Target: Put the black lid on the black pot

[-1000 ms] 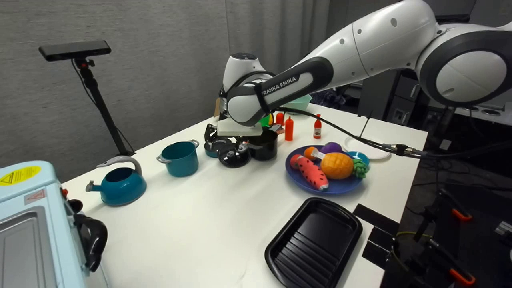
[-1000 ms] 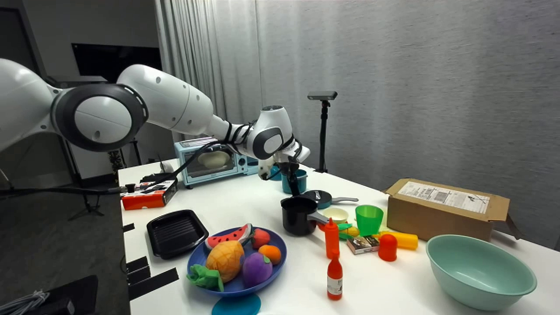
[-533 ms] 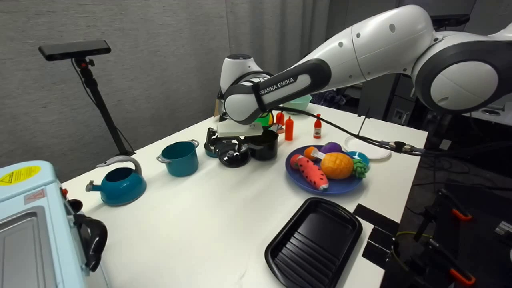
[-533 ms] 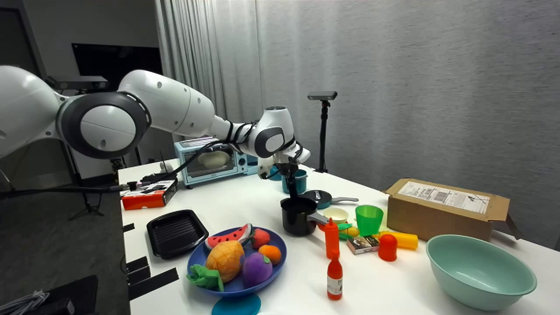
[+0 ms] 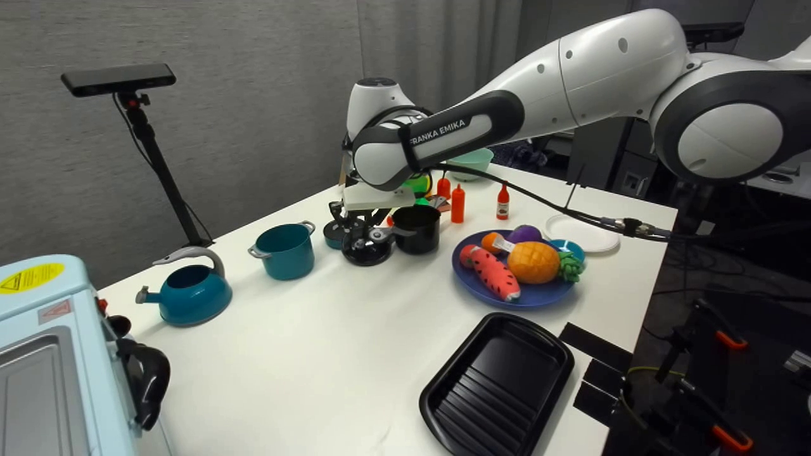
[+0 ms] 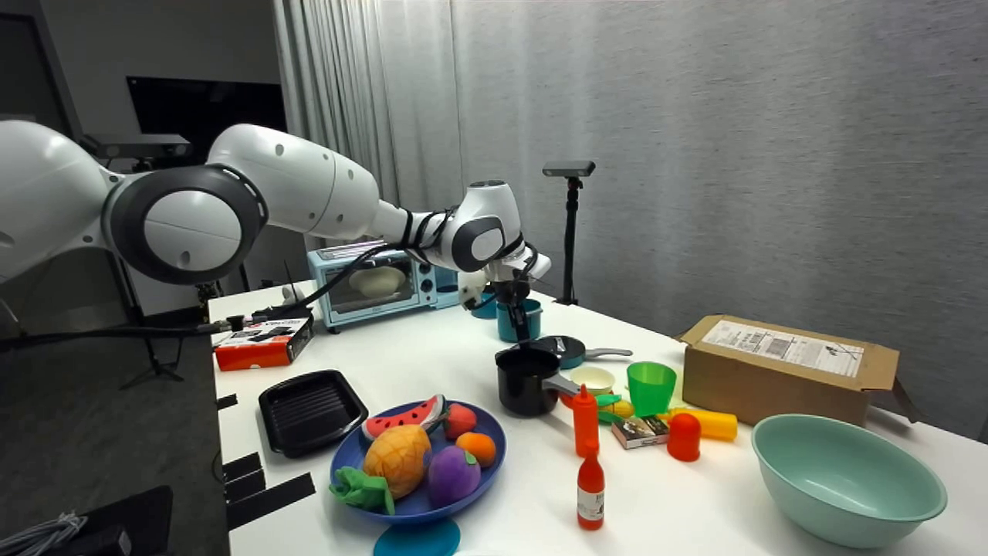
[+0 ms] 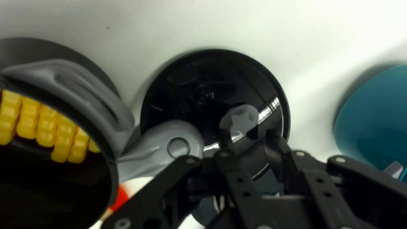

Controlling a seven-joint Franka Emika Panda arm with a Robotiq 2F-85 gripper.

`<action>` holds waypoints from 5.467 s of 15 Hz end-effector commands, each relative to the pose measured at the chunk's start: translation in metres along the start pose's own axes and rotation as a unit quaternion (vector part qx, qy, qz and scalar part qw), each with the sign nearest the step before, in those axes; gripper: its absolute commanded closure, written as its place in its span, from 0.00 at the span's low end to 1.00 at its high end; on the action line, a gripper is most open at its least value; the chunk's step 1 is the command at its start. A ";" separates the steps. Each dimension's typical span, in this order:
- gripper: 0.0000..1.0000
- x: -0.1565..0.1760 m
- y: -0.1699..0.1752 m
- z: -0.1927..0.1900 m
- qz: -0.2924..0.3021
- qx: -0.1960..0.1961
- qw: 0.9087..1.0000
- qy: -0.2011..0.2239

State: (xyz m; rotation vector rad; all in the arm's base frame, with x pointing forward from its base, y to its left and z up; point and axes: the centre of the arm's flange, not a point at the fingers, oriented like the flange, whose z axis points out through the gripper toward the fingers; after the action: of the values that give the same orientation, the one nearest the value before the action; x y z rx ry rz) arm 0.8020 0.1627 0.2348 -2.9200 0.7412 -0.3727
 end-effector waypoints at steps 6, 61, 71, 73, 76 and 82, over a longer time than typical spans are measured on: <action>1.00 0.025 -0.007 -0.010 -0.042 -0.006 0.999 -0.021; 0.00 0.018 -0.018 0.015 -0.136 -0.035 0.990 -0.008; 0.48 0.017 -0.022 0.019 -0.152 -0.041 0.988 -0.009; 0.63 0.017 -0.023 0.017 -0.153 -0.040 0.987 -0.007; 0.89 0.016 -0.023 0.019 -0.154 -0.041 0.987 -0.008; 0.91 0.014 -0.037 0.003 -0.177 -0.030 0.984 0.001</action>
State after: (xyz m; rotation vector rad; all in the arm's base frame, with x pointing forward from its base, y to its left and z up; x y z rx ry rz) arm 0.8051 0.1724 0.2273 -3.1034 0.3179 -0.3464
